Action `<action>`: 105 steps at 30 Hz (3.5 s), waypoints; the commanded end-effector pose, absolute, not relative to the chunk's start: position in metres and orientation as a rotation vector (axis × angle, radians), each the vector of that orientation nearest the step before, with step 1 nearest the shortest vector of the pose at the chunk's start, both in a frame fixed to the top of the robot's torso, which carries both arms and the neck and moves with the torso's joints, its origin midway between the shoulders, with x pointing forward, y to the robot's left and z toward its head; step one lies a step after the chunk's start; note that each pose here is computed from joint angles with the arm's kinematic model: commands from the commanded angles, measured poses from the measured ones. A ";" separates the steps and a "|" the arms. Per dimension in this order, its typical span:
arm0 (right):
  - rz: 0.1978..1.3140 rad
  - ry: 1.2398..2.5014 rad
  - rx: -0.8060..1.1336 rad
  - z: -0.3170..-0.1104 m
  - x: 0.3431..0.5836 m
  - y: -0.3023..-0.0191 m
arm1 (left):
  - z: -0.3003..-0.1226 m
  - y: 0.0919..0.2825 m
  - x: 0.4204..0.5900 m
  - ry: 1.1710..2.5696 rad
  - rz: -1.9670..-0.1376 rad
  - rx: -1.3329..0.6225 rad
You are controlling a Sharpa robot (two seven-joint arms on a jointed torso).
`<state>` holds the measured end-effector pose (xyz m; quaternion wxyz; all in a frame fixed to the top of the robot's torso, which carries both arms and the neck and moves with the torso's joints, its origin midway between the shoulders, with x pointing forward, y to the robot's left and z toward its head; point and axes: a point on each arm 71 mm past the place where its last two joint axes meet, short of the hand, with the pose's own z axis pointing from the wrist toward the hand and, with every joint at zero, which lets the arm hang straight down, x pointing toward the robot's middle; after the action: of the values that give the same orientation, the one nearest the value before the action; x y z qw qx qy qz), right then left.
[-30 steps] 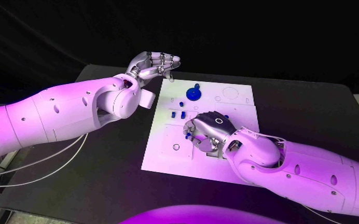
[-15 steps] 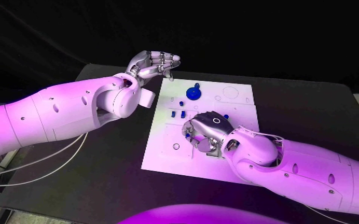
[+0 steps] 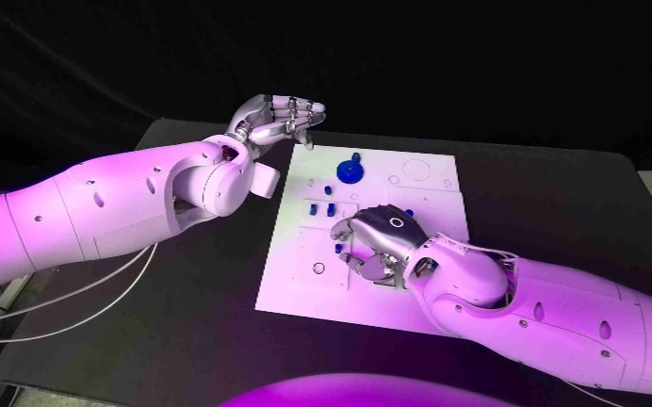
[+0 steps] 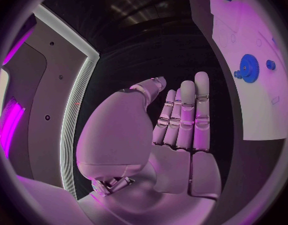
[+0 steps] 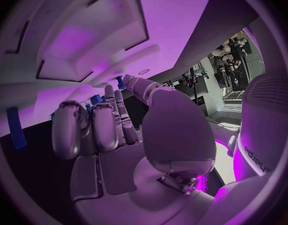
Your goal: Assemble the parts on the task board
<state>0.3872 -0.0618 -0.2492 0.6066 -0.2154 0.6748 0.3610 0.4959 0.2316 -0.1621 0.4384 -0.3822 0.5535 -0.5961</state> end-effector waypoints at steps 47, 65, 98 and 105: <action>0.589 1.719 -0.442 -0.198 0.444 -0.158 | -0.160 0.238 0.494 1.374 -1.491 -0.944; 0.586 1.749 -0.454 -0.206 0.446 -0.154 | -0.159 0.237 0.494 1.378 -1.495 -0.943; 0.738 1.519 -0.359 -0.170 0.424 -0.151 | -0.160 0.237 0.495 1.380 -1.499 -0.942; 0.837 1.488 -0.362 -0.161 0.410 -0.130 | -0.160 0.235 0.495 1.381 -1.503 -0.940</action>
<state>0.4133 -0.1335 -0.1643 0.6392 -0.1643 0.6662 0.3473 0.4956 0.2378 -0.1613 0.4383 -0.3825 0.5549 -0.5947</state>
